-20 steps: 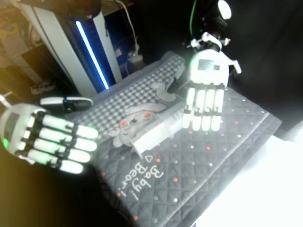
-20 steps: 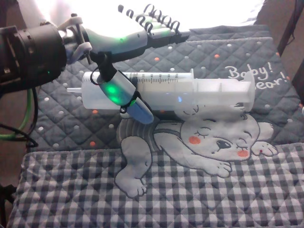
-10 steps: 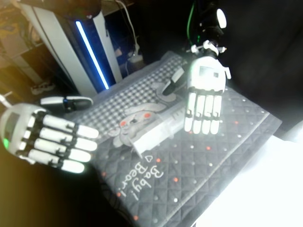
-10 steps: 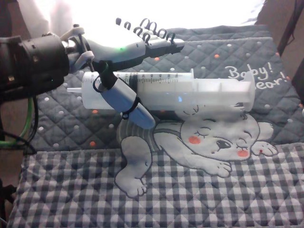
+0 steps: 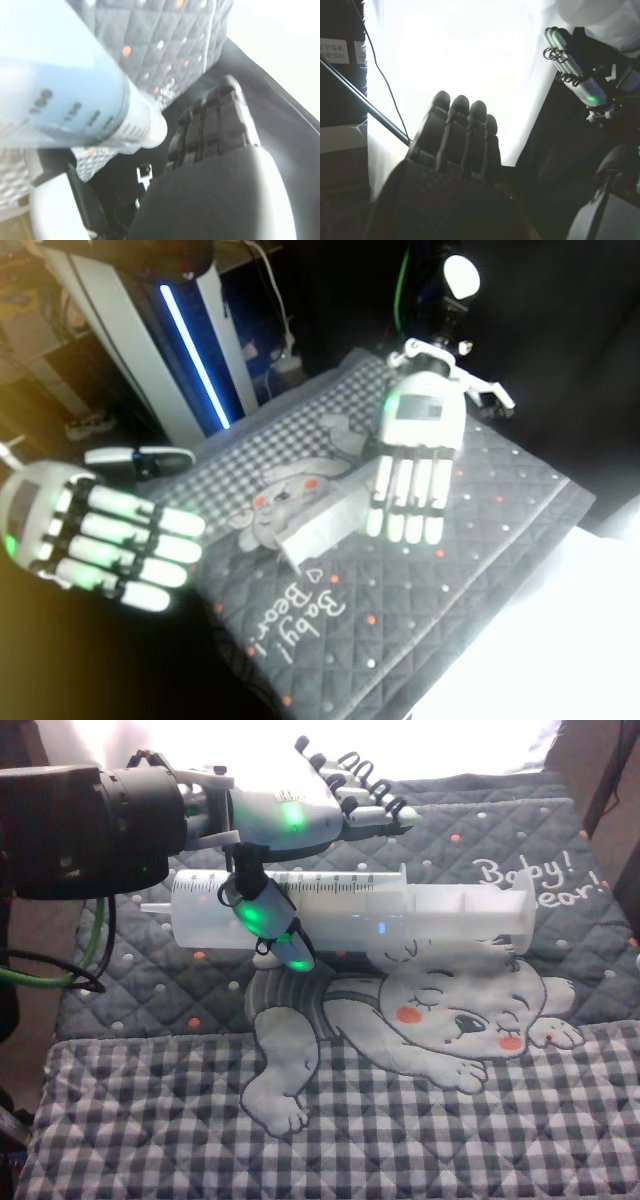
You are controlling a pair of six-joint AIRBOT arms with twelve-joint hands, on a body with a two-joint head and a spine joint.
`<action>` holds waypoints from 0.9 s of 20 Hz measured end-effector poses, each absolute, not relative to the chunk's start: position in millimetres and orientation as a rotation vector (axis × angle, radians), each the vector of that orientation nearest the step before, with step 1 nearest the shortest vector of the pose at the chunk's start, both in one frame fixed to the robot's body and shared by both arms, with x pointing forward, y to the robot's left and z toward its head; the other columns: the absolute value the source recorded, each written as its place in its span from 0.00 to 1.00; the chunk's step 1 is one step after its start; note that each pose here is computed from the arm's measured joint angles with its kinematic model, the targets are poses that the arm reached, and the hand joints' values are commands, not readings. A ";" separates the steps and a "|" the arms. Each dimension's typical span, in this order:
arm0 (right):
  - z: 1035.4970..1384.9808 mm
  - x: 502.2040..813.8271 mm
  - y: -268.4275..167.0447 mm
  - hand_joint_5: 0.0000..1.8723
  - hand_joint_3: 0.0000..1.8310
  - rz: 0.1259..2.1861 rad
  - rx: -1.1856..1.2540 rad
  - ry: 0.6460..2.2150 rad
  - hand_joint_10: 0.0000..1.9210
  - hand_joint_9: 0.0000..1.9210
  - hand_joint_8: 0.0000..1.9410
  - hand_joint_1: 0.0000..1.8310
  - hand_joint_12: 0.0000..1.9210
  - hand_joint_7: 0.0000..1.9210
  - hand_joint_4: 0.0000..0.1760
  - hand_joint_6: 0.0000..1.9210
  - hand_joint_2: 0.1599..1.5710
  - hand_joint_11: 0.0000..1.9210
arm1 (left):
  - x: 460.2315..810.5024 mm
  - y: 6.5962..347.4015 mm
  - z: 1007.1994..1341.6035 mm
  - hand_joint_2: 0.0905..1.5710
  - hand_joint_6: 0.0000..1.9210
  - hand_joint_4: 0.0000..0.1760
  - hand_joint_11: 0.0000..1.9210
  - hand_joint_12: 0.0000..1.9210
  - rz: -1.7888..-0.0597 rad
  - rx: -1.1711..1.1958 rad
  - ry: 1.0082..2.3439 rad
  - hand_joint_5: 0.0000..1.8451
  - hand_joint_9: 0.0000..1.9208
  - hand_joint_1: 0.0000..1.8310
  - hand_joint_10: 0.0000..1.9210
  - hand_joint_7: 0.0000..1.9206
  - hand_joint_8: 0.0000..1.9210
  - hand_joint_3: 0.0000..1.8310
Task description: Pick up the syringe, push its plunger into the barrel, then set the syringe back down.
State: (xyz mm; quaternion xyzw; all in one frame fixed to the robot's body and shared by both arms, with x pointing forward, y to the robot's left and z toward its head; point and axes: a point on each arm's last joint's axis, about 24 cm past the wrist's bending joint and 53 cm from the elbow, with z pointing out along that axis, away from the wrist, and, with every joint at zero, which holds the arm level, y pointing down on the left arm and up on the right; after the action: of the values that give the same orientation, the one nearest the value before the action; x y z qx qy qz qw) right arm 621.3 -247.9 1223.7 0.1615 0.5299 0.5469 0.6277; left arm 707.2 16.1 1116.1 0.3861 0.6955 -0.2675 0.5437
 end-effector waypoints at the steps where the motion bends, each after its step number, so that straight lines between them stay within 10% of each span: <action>1: 1223.8 621.2 -247.9 0.16 0.00 1.254 0.370 1.215 0.00 0.14 0.00 0.42 0.01 0.18 0.00 0.00 0.38 0.10 | 707.5 16.4 1115.5 0.43 0.00 0.00 0.01 0.30 -0.632 0.917 1.652 0.03 0.08 0.35 0.00 0.07 0.00 0.00; 18: 1223.5 621.2 -247.6 0.16 0.00 1.262 0.375 1.215 0.00 0.16 0.00 0.41 0.01 0.18 0.00 0.00 0.36 0.12 | 709.4 14.4 1084.6 0.47 0.00 0.00 0.04 0.48 -0.441 1.172 1.594 0.15 0.19 0.45 0.01 0.18 0.00 0.00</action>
State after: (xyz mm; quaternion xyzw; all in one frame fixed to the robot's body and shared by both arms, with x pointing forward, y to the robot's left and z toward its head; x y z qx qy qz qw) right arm 621.2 -247.6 1223.5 0.1636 0.5296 0.5498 0.6248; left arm 709.4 14.4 1084.6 0.4906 0.6675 -0.1846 0.5289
